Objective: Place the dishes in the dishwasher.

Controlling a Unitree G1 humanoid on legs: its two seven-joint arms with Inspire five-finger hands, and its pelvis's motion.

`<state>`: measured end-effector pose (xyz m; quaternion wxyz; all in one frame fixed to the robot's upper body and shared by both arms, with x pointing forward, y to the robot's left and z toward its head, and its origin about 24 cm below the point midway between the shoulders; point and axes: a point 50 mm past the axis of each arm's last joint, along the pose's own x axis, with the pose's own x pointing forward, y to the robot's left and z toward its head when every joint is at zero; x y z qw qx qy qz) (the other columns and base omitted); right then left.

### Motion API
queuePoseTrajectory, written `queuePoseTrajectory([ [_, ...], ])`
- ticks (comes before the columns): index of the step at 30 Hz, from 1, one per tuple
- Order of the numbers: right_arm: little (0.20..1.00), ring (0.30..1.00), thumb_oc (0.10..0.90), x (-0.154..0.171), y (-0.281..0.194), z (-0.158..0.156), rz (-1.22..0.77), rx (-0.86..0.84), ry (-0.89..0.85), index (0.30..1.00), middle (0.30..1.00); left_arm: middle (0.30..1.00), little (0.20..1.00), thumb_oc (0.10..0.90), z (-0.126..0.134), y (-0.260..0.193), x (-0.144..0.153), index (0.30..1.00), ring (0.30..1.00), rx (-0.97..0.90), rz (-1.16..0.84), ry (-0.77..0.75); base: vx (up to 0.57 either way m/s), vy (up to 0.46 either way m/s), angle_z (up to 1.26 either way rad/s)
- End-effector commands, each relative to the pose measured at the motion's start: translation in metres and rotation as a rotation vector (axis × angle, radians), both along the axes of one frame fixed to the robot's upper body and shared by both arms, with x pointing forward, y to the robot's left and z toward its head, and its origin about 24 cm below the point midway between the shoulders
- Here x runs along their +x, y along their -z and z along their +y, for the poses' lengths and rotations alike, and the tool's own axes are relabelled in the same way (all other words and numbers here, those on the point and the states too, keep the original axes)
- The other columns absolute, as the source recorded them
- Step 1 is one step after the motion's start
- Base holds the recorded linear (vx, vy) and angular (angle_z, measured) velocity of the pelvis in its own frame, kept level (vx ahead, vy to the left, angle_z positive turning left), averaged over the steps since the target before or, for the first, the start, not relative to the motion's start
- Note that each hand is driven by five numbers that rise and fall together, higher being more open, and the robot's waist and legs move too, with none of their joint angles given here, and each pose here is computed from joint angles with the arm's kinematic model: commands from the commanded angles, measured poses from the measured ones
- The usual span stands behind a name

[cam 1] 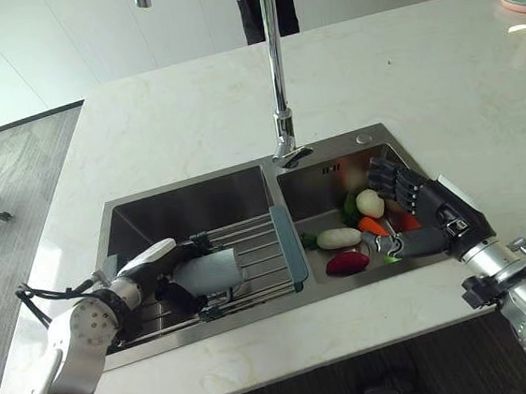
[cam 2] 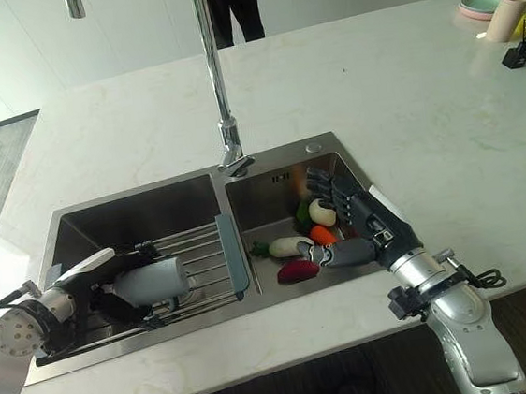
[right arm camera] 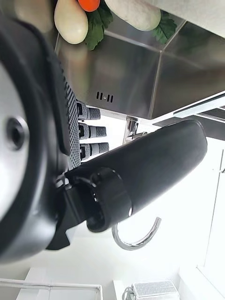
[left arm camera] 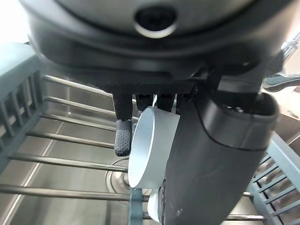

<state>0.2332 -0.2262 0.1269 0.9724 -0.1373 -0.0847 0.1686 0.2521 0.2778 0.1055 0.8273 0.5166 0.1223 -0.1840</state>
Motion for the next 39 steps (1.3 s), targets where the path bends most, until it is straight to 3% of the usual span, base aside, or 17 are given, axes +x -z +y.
queuePoseTrajectory([
  [1, 0.900, 0.900, 0.800, 0.000, -0.058, 0.017, -0.310, 0.017, -0.101, 0.900, 0.900, 0.300, 0.300, 0.400, -0.010, -0.049, 0.019, 0.300, 0.300, -0.006, -0.280, 0.042, 0.00, 0.000, 0.00],
  [8, 0.900, 0.900, 0.800, 0.000, -0.056, 0.016, -0.305, 0.015, -0.093, 0.900, 0.900, 0.300, 0.300, 0.400, -0.008, -0.053, 0.016, 0.300, 0.300, -0.041, -0.347, 0.027, 0.00, 0.000, 0.00],
  [15, 0.900, 0.900, 0.800, -0.003, -0.054, 0.013, -0.311, 0.011, -0.067, 0.900, 0.900, 0.300, 0.300, 0.400, 0.000, -0.069, 0.005, 0.300, 0.300, -0.159, -0.542, -0.014, 0.00, 0.000, 0.00],
  [28, 0.900, 0.900, 0.800, -0.013, -0.053, 0.011, -0.359, 0.072, -0.019, 0.900, 0.900, 0.300, 0.300, 0.400, 0.009, -0.090, -0.039, 0.300, 0.300, -0.373, -1.062, -0.143, 0.00, -0.028, 0.05],
  [39, 0.900, 0.900, 0.800, -0.022, -0.061, 0.012, -0.447, 0.168, -0.024, 0.900, 0.900, 0.300, 0.300, 0.400, 0.002, -0.084, -0.063, 0.300, 0.300, -0.521, -1.164, -0.182, -0.02, -0.144, 0.22],
])
